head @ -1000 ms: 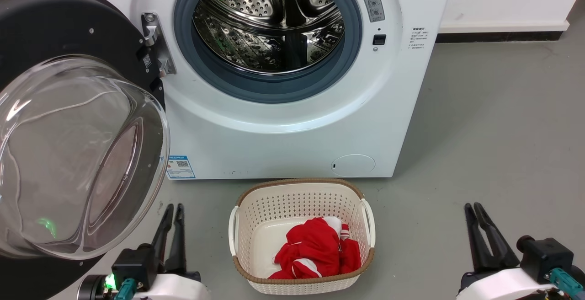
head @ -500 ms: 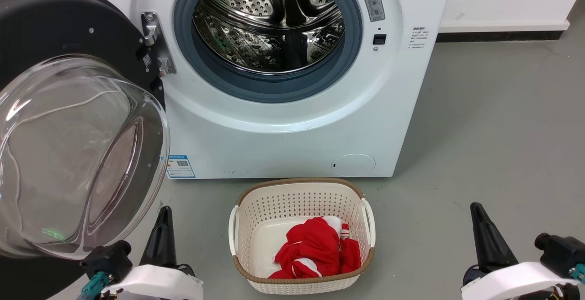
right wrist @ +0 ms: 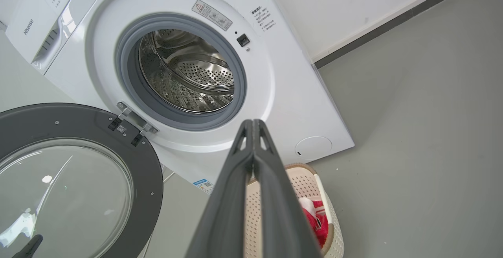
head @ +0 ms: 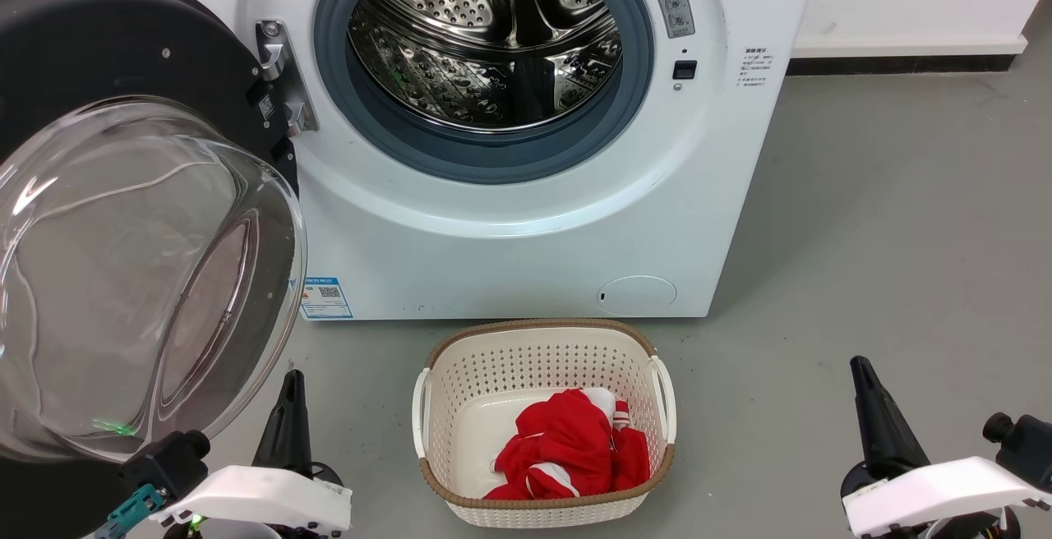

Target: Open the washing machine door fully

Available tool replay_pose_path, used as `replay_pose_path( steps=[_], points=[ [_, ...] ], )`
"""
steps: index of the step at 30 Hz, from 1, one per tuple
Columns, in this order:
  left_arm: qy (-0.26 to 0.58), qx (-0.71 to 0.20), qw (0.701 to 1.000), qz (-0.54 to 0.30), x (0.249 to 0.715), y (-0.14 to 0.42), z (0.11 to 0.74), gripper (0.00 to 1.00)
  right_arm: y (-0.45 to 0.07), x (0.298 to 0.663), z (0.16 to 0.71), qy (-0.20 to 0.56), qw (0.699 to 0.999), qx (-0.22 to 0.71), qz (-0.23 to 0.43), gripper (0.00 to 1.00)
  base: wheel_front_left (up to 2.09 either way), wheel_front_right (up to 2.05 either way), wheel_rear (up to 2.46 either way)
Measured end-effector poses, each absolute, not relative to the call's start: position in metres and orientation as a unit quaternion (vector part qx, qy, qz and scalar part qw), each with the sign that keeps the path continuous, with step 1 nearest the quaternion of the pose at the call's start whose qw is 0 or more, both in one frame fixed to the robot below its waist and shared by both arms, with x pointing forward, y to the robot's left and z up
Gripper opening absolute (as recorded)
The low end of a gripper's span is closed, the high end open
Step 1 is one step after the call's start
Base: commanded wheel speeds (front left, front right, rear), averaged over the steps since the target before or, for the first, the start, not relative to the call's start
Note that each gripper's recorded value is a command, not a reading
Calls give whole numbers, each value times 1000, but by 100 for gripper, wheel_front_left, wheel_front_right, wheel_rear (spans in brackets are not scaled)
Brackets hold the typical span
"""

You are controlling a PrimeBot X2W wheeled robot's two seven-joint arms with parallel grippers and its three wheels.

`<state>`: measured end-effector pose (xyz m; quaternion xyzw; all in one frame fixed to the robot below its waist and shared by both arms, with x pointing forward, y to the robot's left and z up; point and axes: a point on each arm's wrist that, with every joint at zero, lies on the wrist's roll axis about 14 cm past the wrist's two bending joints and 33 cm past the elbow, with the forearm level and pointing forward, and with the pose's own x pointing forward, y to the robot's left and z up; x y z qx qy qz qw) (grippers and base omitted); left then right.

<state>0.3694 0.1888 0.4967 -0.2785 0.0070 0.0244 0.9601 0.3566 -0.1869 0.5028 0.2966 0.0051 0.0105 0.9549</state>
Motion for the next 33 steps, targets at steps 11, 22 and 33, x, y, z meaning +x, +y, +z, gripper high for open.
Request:
replay_pose_path(
  steps=[11,22,33],
  points=[
    [17,-357,933,30,372,192,493,0,-190,361,501,8,928,372,3,0,0,0,0],
    [23,-425,904,32,374,193,492,0,-192,365,501,10,900,436,-1,0,0,0,0],
    [24,-484,874,30,377,195,492,0,-194,370,501,10,871,492,-4,0,0,0,0]
  ],
)
